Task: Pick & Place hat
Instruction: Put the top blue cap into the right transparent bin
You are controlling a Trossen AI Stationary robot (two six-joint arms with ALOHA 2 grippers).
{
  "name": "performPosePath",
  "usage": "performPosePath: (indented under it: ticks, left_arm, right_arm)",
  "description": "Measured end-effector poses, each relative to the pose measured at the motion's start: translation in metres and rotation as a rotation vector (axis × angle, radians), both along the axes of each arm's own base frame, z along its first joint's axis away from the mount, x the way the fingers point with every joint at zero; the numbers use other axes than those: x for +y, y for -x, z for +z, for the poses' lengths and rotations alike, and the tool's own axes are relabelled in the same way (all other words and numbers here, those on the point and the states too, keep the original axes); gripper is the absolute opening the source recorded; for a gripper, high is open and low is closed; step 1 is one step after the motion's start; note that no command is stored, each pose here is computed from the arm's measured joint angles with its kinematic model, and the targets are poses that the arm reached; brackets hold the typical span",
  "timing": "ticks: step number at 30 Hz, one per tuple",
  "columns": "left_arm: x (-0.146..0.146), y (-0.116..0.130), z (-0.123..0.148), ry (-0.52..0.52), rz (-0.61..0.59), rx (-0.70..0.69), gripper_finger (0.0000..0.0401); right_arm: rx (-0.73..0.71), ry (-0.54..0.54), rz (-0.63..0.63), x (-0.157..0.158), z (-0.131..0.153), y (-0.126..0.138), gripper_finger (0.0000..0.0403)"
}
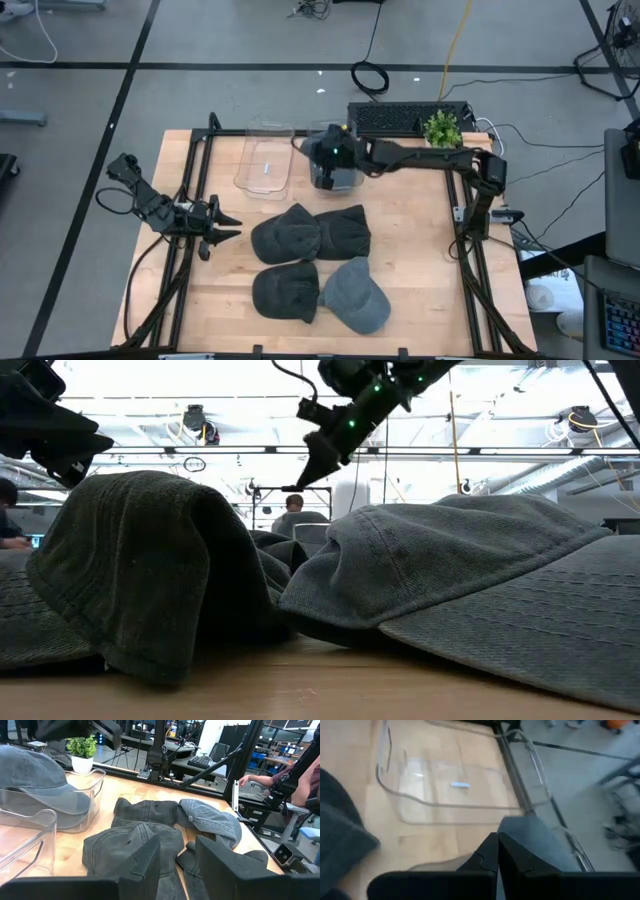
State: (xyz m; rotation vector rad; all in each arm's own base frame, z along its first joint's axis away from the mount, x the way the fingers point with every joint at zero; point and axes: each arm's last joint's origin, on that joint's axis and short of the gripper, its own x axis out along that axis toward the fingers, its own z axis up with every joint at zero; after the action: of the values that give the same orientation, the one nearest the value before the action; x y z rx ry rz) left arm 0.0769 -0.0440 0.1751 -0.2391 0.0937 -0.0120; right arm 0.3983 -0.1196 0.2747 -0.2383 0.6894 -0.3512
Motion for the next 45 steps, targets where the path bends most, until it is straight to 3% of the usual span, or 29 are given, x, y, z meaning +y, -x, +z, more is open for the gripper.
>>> performPosePath:
  ticks: [5,11,16,26,34,38,45]
  left_arm:
    - [0.000,0.000,0.000,0.000,0.000,0.000,0.0132]
    - [0.000,0.000,0.000,0.000,0.000,0.000,0.0132]
    - [0.000,0.000,0.000,0.000,0.000,0.000,0.0132]
    - [0.000,0.000,0.000,0.000,0.000,-0.001,0.0131]
    - [0.000,0.000,0.000,0.000,0.000,0.000,0.0131]
    - [0.000,0.000,0.000,0.000,0.000,0.000,0.0131]
    - [0.000,0.000,0.000,0.000,0.000,0.000,0.0132]
  right_arm:
    - [0.003,-0.099,0.059,-0.022,-0.008,0.003,0.0000]
    - [0.041,-0.320,0.070,-0.052,-0.058,-0.003,0.0000]
    - [0.064,-0.187,-0.075,-0.056,-0.075,-0.013,0.0000]
    - [0.006,0.014,-0.091,-0.039,-0.058,-0.024,0.0000]
    - [0.131,-0.088,-0.309,-0.082,-0.097,-0.005,0.0000]
    - [0.153,-0.188,-0.313,-0.088,-0.115,-0.004,0.0000]
    - [0.107,-0.168,-0.257,-0.074,-0.109,-0.014,0.0000]
